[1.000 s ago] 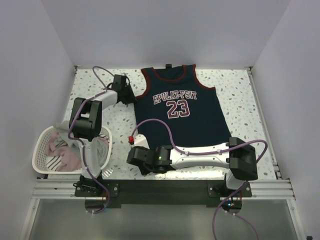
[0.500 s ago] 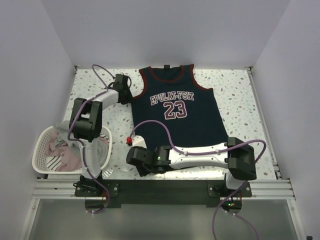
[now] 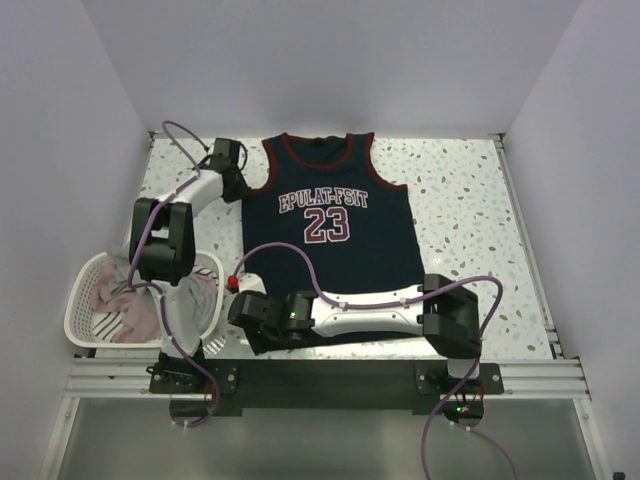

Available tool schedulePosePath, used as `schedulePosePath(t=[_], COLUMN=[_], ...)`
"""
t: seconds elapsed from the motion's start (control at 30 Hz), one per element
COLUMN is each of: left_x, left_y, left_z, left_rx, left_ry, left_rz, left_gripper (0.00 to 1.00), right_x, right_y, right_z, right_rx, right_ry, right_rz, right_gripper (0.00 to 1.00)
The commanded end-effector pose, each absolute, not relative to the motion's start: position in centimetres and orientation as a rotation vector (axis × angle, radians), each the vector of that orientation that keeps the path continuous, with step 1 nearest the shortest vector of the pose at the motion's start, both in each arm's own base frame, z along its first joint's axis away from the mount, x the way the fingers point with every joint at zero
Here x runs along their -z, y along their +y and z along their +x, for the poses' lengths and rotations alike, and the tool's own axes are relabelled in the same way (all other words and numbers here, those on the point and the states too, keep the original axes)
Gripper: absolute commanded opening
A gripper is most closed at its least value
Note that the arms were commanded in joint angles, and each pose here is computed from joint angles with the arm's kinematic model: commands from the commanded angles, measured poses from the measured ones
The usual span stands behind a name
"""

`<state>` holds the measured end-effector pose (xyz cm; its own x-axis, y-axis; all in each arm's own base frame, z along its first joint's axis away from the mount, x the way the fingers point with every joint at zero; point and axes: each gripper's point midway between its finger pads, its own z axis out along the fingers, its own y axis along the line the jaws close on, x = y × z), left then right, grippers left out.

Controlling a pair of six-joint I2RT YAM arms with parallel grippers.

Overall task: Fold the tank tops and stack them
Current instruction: Fold the tank top

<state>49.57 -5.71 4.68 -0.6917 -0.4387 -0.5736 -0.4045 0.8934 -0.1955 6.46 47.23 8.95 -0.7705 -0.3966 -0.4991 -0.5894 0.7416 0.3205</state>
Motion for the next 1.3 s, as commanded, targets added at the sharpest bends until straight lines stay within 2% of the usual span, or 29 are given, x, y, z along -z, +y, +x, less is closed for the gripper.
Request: schedulePosePath(t=[0.0, 0.23, 0.73, 1.27], left_x=[-11.3, -11.4, -10.4, -10.1], left_y=[-6.6, -11.2, -20.8, -26.2], left_z=[52.5, 53.3, 53.5, 53.2], left_rx=[0.127, 0.153, 0.251, 0.303], left_ry=[2.26, 2.275, 2.304, 2.318], left_rz=[-0.558, -0.488, -0.361, -0.27], left_gripper=[0.0, 0.0, 0.0, 0.0], right_x=[-13.0, -11.7, -8.4, -7.4], right_y=[46.9, 42.0, 33.6, 30.4], right_z=[7.2, 9.8, 10.6, 11.0], right_rx=[-0.775, -0.703, -0.546, -0.496], right_ry=[2.488, 2.516, 2.538, 2.522], right_rz=[-0.715, -0.59, -0.35, -0.211], right_gripper=[0.0, 0.0, 0.0, 0.0])
